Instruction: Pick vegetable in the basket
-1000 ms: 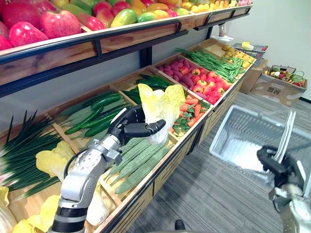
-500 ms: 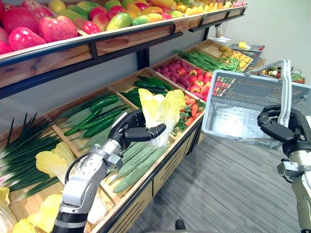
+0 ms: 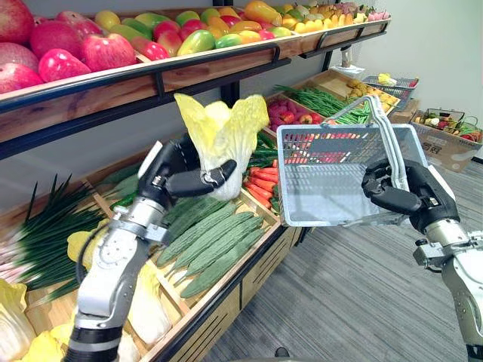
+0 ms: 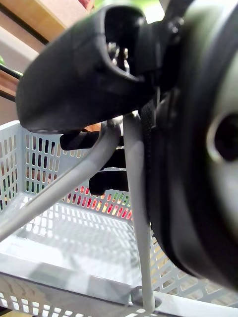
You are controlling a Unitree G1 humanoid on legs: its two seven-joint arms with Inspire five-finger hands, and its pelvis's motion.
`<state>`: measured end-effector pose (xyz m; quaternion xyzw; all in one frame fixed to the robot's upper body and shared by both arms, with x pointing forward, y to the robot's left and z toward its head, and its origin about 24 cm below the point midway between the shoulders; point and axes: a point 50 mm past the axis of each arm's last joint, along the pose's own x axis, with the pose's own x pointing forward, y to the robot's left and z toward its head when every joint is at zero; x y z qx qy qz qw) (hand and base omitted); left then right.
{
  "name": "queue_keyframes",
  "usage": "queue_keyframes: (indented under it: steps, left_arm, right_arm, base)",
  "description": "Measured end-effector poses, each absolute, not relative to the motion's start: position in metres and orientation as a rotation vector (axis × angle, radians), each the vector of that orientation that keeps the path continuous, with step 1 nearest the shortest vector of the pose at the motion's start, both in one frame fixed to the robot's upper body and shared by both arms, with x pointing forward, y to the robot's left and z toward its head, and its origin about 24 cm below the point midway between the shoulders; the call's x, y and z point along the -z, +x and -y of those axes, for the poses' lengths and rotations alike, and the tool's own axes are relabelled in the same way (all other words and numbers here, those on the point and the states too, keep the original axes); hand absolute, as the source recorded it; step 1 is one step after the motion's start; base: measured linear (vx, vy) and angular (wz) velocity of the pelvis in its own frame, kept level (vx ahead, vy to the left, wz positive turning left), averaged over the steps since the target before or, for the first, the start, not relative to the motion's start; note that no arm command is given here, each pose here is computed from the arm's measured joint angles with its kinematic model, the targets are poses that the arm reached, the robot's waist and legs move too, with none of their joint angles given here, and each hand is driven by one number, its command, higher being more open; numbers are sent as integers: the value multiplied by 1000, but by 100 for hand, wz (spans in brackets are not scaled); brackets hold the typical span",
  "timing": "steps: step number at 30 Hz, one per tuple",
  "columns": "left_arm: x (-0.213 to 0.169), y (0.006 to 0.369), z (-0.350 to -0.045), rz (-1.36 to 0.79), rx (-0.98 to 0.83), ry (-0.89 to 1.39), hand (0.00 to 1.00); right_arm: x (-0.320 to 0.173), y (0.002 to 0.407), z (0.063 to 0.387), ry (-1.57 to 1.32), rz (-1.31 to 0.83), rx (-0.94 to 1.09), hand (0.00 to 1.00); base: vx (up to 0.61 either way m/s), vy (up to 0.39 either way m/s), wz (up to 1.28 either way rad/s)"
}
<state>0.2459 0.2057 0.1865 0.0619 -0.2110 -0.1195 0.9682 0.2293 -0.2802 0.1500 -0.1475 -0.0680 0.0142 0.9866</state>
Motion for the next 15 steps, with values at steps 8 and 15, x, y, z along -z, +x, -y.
queue_keyframes:
  steps: [8, 15]
  left_arm:
    - [-264, 219, -208, 844, 266, 400, 0]
    - [-245, 230, -183, 759, 426, 525, 0]
  right_arm:
    - [-162, 231, 245, -336, 175, -228, 0]
    - [-156, 235, 218, -344, 150, -407, 0]
  base:
    - [-9, 10, 2]
    - [-19, 11, 2]
